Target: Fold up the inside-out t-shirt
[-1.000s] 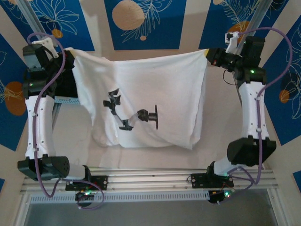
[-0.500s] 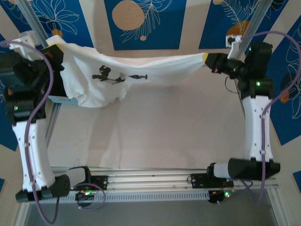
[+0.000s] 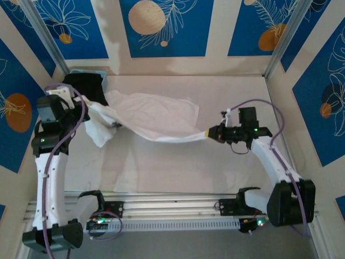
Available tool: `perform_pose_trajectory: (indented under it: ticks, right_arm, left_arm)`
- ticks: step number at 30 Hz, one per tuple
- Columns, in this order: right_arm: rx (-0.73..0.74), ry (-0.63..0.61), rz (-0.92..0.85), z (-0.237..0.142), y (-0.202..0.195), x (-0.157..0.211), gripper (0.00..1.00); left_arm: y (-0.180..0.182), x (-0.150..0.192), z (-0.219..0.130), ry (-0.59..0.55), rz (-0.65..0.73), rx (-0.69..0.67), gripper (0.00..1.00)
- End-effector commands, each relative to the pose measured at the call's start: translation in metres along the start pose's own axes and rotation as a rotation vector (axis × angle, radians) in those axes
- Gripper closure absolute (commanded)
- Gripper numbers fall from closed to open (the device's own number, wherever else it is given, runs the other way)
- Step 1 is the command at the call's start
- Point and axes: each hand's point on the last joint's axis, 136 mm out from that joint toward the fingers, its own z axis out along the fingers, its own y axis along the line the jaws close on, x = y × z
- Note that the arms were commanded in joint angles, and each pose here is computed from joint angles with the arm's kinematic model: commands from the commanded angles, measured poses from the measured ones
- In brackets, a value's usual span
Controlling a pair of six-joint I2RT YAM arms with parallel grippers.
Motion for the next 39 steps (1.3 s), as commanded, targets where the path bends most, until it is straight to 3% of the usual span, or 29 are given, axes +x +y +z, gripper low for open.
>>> perform_pose_trajectory:
  ticks: [1,11,24,35,39]
  right_arm:
    - [-0.02,0.018,0.007,0.017,-0.011,-0.001,0.98]
    - [0.031,0.152,0.09,0.068,-0.054,-0.001,0.87]
    - [0.125,0.202,0.08,0.074,-0.068,0.034,0.67]
    - [0.2,0.204,0.018,0.082,-0.075,0.028,0.66]
    - [0.202,0.21,0.009,0.084,-0.075,0.027,0.71]
  left_arm:
    - [0.01,-0.005,0.003,-0.026,0.045,-0.056,1.0]
    - [0.01,0.003,0.028,0.037,0.032,-0.021,1.0]
    - [0.003,0.006,0.033,0.051,0.018,0.024,1.0]
    - [0.001,0.007,0.034,0.053,0.014,0.044,1.0]
    - [0.0,0.007,0.035,0.053,0.015,0.048,1.0]
